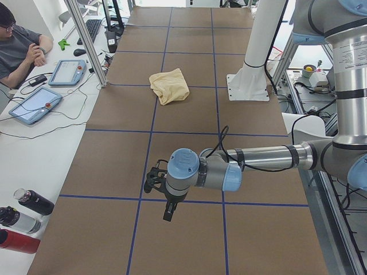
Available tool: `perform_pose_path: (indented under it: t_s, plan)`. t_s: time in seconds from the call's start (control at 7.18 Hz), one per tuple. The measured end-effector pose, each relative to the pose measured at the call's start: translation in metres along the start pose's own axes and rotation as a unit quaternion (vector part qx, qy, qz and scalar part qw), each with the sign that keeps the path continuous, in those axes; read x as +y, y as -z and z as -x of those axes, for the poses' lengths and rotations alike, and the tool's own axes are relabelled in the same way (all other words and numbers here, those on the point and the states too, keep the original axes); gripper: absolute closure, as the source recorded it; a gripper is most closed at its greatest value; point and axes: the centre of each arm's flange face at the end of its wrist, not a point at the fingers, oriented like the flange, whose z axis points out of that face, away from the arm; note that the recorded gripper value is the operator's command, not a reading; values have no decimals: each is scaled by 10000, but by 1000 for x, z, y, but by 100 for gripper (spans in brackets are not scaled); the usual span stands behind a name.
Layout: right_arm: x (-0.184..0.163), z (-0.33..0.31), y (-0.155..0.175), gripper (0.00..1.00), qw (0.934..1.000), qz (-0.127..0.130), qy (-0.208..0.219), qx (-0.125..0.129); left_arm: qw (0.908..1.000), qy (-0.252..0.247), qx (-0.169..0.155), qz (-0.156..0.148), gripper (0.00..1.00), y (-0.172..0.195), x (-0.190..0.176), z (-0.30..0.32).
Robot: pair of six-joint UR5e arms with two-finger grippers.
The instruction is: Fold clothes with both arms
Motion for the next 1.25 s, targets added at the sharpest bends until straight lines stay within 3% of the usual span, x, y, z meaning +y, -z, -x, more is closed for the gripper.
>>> perform_pose_path:
  t_s: [1.25]
  plan:
    - [-1, 2, 2, 0, 9999, -79, 68, 2, 10000, 34, -4, 38, 0, -3, 3, 3]
